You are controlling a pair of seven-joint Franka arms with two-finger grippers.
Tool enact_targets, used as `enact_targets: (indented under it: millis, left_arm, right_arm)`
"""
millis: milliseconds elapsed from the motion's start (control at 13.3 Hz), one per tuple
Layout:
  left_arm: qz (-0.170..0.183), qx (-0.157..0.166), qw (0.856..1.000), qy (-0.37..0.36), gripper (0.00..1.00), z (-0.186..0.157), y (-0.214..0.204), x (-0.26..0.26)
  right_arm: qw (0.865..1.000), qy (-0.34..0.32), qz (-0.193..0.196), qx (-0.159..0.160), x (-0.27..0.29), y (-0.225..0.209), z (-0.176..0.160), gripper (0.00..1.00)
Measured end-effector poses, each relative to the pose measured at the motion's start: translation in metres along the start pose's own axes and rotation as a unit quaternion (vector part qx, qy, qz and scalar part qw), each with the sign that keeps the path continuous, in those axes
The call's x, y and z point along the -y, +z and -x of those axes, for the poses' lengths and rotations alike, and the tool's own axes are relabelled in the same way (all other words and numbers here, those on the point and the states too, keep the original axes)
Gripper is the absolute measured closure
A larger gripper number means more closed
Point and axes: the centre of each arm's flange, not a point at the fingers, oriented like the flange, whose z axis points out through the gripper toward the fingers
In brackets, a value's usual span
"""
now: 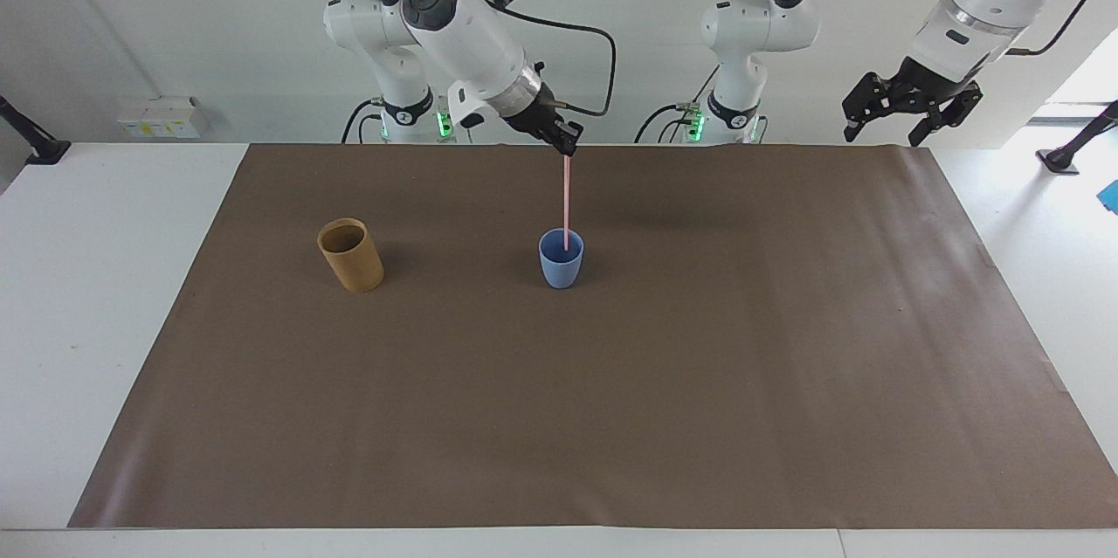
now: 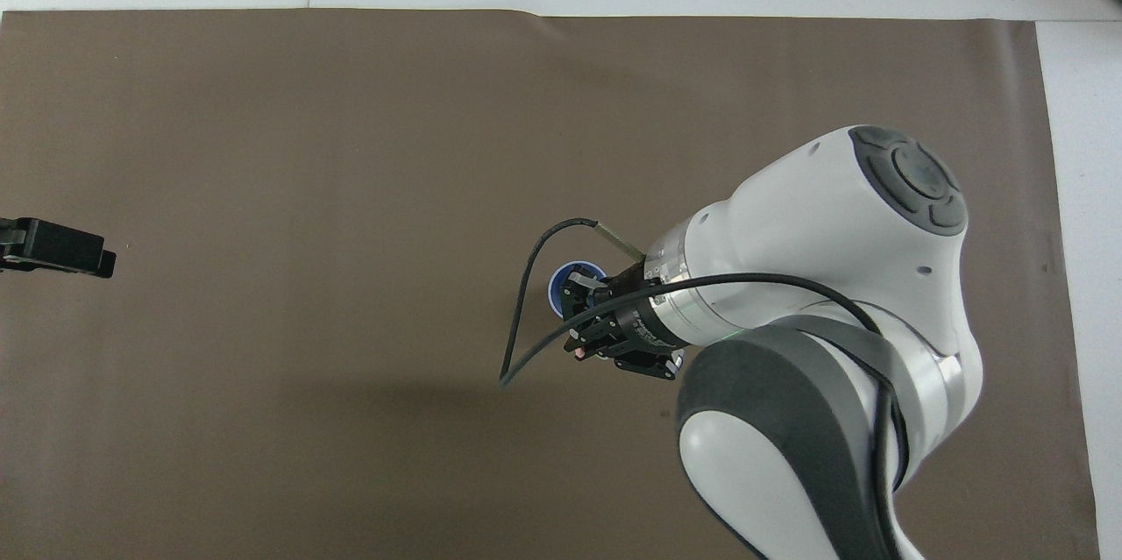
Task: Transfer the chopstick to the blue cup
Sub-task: 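Carry the pink stick with the right gripper over the blue cup, then lower the stick into the blue cup and open the right gripper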
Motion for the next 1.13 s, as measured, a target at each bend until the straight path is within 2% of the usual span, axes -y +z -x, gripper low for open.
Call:
enact_targets:
  millis: [225, 601, 676, 902, 1127]
  left_arm:
    - [0.0, 0.0, 1.0, 0.0, 0.0, 0.0, 0.0, 0.0]
    - [0.0, 0.0, 1.0, 0.0, 0.0, 0.0, 0.0, 0.0]
    - [0.0, 0.0, 1.0, 0.0, 0.0, 0.0, 0.0, 0.0]
    - [0.0, 0.0, 1.0, 0.0, 0.0, 0.0, 0.0, 0.0]
    - [0.0, 0.0, 1.0, 0.0, 0.0, 0.0, 0.0, 0.0]
  right_arm:
    - [1.0, 0.015, 0.007, 0.002, -0.009, 0.019, -0.014, 0.91]
    - [1.0, 0.025, -0.01, -0.01, -0.009, 0.035, -0.032, 0.91]
    - [1.0, 0.025, -0.009, -0.009, -0.009, 0.038, -0.035, 0.85]
    - [0.999, 0.024, -0.013, -0.016, -0.007, 0.034, -0.039, 0.5]
    - [0.998, 0.004, -0.018, -0.052, -0.008, 0.003, -0.05, 0.15]
